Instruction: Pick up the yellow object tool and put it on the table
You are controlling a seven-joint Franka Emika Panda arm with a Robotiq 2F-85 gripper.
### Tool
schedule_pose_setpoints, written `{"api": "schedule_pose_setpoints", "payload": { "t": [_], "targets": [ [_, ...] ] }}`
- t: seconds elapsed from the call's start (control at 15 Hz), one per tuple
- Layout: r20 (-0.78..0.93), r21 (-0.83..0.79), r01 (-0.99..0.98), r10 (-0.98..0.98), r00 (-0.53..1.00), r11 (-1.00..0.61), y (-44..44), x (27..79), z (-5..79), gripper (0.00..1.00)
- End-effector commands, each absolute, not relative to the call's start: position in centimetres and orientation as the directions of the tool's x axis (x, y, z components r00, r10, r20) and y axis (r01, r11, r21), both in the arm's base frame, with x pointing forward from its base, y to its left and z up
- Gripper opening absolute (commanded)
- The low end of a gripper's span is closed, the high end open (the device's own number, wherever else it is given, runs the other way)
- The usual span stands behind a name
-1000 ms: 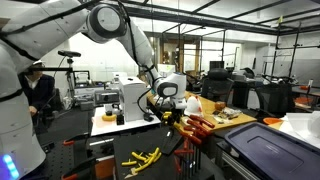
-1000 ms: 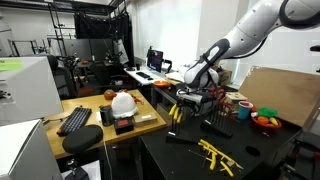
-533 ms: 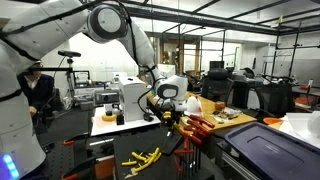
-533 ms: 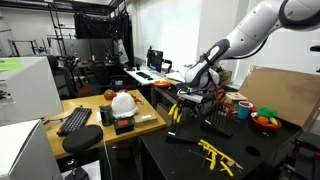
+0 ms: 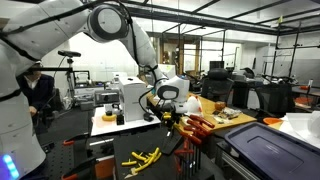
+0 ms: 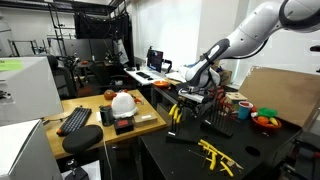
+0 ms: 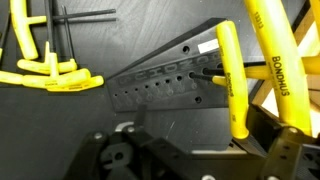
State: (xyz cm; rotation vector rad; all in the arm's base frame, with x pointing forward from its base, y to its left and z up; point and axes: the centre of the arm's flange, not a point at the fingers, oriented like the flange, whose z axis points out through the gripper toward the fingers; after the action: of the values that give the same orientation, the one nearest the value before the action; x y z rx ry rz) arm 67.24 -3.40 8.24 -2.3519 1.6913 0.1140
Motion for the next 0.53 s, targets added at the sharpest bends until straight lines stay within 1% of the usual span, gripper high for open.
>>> {"api": "schedule_pose_setpoints", "payload": {
  "t": [0.0,0.47],
  "targets": [
    [-0.227,-0.166,-0.937,-0.913,0.338,-0.306,-3.20,67.25,7.89,1.00],
    [-0.228,-0.204,-0.936,-0.916,0.329,-0.285,-3.75,67.72,8.50,1.00]
  ]
}}
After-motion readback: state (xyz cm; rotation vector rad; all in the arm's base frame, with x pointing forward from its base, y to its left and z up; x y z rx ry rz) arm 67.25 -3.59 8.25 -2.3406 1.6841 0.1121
